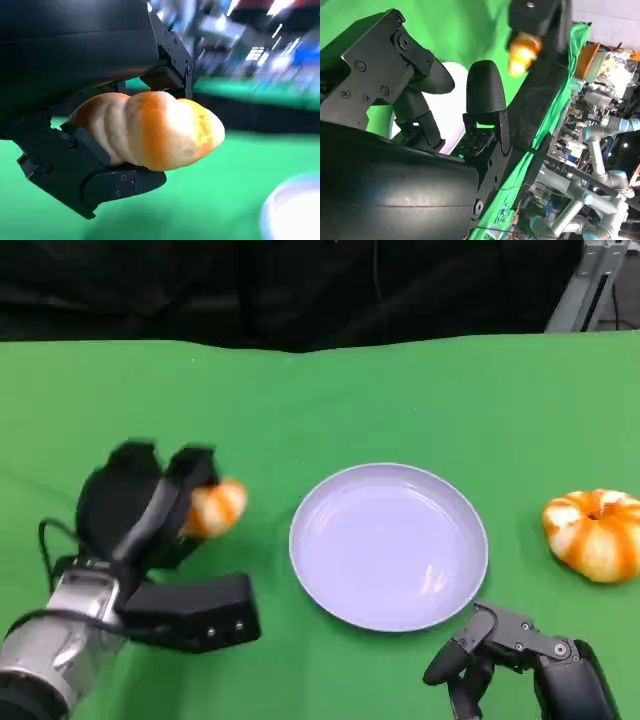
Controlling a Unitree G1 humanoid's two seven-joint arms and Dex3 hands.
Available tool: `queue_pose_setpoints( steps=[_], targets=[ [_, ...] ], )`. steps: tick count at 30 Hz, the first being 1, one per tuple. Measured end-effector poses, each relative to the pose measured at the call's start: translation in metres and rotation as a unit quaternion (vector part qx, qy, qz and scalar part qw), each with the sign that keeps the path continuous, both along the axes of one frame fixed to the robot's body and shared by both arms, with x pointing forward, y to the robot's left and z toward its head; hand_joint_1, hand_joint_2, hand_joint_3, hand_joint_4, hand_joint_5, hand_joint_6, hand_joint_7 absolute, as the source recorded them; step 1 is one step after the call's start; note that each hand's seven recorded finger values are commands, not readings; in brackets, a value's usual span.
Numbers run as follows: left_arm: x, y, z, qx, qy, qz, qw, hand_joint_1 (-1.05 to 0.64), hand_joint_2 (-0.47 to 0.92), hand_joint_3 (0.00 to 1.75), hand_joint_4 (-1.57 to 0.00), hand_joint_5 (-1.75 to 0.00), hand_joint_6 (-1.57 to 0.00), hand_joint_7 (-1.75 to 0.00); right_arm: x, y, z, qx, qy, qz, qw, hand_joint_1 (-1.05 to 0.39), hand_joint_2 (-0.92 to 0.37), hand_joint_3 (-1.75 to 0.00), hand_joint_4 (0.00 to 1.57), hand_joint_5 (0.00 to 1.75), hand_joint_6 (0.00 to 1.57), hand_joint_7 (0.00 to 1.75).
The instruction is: Grasp the bread from the table and place it into the plate.
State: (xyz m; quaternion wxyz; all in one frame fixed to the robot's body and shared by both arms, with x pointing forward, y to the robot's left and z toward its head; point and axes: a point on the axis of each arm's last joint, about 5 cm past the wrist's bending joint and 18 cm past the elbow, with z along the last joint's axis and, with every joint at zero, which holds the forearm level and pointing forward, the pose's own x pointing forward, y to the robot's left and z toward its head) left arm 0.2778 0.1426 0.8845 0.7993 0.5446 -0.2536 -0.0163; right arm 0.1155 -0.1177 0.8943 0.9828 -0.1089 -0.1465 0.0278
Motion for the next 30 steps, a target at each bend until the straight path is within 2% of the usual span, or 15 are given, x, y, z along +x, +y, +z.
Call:
queue_pose_setpoints(
  steps=[2, 4, 5, 8, 13, 19, 24, 26, 28, 29, 30],
  targets=[
    [0.001, -0.009, 0.012, -0.02, -0.033, -0.027, 0.999, -0.18, 0.33, 1.32, -0.91, -1.75, -0.73, -1.75, 0.0, 0.001, 0.0, 0.001, 0.0, 0.001, 1.0, 0.01, -0.28, -1.37, 0.85, 1.68, 0.85, 1.28],
    [0.001, -0.014, 0.018, -0.03, -0.048, -0.04, 0.998, -0.18, 0.33, 1.33, -0.91, -1.75, -0.73, -1.75, 0.0, 0.001, 0.0, 0.001, 0.0, 0.001, 1.0, 0.01, -0.28, -1.37, 0.85, 1.68, 0.85, 1.28],
    [0.001, -0.017, 0.02, -0.034, -0.052, -0.044, 0.997, -0.17, 0.29, 1.39, -0.92, -1.75, -0.75, -1.71, 0.0, 0.001, -0.0001, 0.001, 0.0, 0.001, 1.0, 0.01, -0.28, -1.37, 0.85, 1.69, 0.85, 1.28],
    [-0.002, -0.024, 0.025, -0.046, -0.053, -0.062, 0.996, -0.18, 0.27, 1.45, -0.92, -1.75, -0.76, -1.68, 0.0, 0.001, -0.0003, 0.001, 0.001, 0.001, 1.0, 0.0, -0.28, -1.37, 0.83, 1.68, 0.85, 1.28],
    [-0.007, -0.046, 0.037, -0.07, -0.043, -0.108, 0.991, -0.16, 0.28, 1.45, -0.92, -1.75, -0.73, -1.72, 0.0, 0.001, -0.0001, 0.001, 0.0, 0.002, 1.0, 0.0, -0.28, -1.37, 0.83, 1.67, 0.85, 1.27],
    [-0.013, -0.072, 0.034, -0.087, -0.019, -0.149, 0.985, -0.14, 0.26, 1.43, -0.94, -1.75, -0.75, -1.73, 0.001, 0.001, -0.0002, 0.002, 0.0, 0.002, 1.0, 0.01, -0.28, -1.37, 0.84, 1.66, 0.85, 1.27],
    [-0.011, -0.079, 0.032, -0.087, -0.009, -0.153, 0.984, -0.14, 0.25, 1.44, -0.94, -1.75, -0.75, -1.72, 0.001, 0.001, -0.0007, 0.002, 0.001, 0.003, 1.0, 0.01, -0.28, -1.37, 0.84, 1.67, 0.85, 1.27],
    [-0.01, -0.081, 0.03, -0.086, 0.0, -0.154, 0.984, -0.12, 0.35, 1.24, -0.9, -1.75, -0.73, -1.74, 0.0, 0.001, -0.0012, 0.001, 0.002, 0.002, 1.0, 0.01, -0.28, -1.37, 0.83, 1.65, 0.85, 1.27],
    [-0.006, -0.089, 0.026, -0.073, 0.031, -0.153, 0.985, -0.12, 0.37, 1.19, -0.9, -1.75, -0.73, -1.75, 0.001, 0.001, -0.0019, 0.0, 0.002, 0.004, 1.0, 0.01, -0.28, -1.37, 0.83, 1.65, 0.85, 1.27],
    [-0.005, -0.093, 0.024, -0.066, 0.045, -0.154, 0.985, -0.18, 0.48, 0.97, -0.77, -1.62, -0.7, -1.33, 0.001, 0.001, -0.002, 0.0, 0.0, 0.005, 1.0, 0.02, -0.29, -1.37, 0.84, 1.65, 0.85, 1.26],
    [-0.004, -0.097, 0.024, -0.057, 0.062, -0.157, 0.984, -0.23, 0.65, 0.63, -0.63, -1.37, -0.69, -0.78, 0.001, 0.001, -0.0021, 0.0, -0.001, 0.005, 1.0, 0.02, -0.29, -1.37, 0.84, 1.65, 0.85, 1.26]
  ],
)
